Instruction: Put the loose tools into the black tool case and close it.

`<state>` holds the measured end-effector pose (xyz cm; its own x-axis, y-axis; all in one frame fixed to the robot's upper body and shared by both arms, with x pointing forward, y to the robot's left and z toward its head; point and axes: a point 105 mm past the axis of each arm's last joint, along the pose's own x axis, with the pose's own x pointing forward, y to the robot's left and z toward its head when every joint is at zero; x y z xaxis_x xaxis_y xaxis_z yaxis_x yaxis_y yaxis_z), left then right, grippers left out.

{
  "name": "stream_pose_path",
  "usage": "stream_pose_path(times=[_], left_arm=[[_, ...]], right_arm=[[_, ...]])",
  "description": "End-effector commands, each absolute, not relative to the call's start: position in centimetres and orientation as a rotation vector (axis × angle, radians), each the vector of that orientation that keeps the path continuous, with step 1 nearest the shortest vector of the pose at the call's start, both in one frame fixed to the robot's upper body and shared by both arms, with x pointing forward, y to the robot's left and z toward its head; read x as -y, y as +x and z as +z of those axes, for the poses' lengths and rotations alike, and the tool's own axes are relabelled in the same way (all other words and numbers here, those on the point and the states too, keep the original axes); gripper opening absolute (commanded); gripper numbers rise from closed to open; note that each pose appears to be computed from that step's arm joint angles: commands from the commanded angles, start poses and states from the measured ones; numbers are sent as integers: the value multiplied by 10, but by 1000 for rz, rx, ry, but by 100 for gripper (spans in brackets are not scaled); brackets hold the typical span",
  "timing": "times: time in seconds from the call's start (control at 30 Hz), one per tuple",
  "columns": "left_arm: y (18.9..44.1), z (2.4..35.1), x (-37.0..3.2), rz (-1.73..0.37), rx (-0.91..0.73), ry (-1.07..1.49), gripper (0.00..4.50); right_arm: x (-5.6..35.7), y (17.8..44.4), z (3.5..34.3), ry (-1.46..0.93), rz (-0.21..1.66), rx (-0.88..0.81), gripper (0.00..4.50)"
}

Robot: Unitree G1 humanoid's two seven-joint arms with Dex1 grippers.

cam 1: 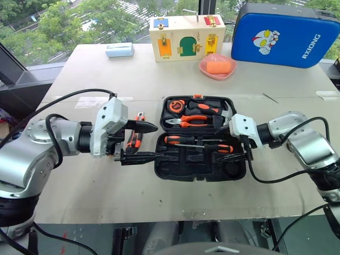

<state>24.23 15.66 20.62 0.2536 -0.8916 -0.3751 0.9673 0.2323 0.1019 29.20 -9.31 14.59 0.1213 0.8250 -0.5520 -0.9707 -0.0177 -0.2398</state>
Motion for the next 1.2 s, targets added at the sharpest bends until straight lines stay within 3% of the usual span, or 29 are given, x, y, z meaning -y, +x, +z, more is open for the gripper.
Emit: stream_pose_path(times=[0.03,0.07,0.23,0.33,0.63,0.77,0.87,1.03,1.2], left_arm=[[237,211,-149,-1337,-228,371,450],[237,210,-149,-1344,-231,375,450],[236,207,-148,-1356,-236,393,450],[236,207,-148,-1364,-235,399,450],[238,206,-145,-1382,-231,407,450],[239,204,-146,-1384,-234,410,450],[239,202,-146,-1383,-235,411,450],[238,200,-151,-1331,-233,388,450],[229,197,-177,-1117,-250,288,450]], right_arm=[[81,292,168,-600,1446,-192,382],[79,293,168,-582,1443,-195,366],[72,298,153,-567,1425,-206,128],[68,303,143,-562,1405,-214,10],[85,306,91,-803,1382,-305,10],[87,309,88,-824,1362,-293,10],[79,306,105,-713,1374,-234,10],[70,296,166,-477,1408,-14,10],[78,276,205,-402,1525,96,10]])
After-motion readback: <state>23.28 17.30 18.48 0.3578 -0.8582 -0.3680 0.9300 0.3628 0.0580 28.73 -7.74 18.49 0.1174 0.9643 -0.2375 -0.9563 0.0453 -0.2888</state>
